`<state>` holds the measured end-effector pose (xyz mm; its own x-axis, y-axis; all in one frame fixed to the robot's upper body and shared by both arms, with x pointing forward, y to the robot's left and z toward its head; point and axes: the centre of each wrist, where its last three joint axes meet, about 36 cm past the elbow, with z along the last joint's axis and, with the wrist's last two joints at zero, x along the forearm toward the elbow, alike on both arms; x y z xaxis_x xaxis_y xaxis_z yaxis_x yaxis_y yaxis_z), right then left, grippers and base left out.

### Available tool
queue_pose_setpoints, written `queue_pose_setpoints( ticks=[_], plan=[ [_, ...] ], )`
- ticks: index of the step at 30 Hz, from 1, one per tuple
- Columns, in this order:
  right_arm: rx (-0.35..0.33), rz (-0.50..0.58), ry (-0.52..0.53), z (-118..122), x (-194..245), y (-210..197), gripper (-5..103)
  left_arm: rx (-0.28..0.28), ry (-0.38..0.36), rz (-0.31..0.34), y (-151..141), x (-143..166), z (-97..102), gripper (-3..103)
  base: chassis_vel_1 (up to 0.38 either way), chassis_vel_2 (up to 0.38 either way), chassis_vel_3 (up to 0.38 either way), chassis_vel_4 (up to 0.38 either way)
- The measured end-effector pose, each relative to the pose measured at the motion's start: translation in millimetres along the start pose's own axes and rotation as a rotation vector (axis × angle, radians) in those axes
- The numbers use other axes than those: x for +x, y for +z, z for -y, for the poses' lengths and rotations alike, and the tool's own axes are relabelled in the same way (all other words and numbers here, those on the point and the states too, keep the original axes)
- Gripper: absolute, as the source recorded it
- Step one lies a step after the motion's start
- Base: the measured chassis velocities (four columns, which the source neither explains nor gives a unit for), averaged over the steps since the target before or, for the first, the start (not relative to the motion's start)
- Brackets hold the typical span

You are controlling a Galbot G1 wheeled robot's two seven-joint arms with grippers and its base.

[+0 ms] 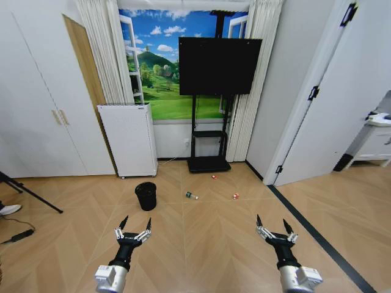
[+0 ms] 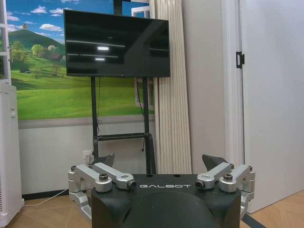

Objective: Pick up the trash bin and place the garbage on the floor into it.

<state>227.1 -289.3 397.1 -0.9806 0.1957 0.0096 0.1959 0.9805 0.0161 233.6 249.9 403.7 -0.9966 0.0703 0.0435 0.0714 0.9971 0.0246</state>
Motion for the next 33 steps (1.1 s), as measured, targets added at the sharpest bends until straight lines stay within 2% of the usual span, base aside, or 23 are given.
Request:
queue_pose_setpoints(
  ticks=[15,33],
  plan=[
    [0.001,-0.016,-0.014,-3.0,-1.9,8.2,100,0.006,-0.035,-0.022,4.4,5.1,0.3,98,-0.206,0.223,0.217,-0.220],
    [0.015,-0.010,-0.014,-3.2,-1.0,8.9,100,0.007,-0.043,-0.027,5.9,6.7,0.9,98,-0.351,0.353,0.352,-0.355]
  ],
)
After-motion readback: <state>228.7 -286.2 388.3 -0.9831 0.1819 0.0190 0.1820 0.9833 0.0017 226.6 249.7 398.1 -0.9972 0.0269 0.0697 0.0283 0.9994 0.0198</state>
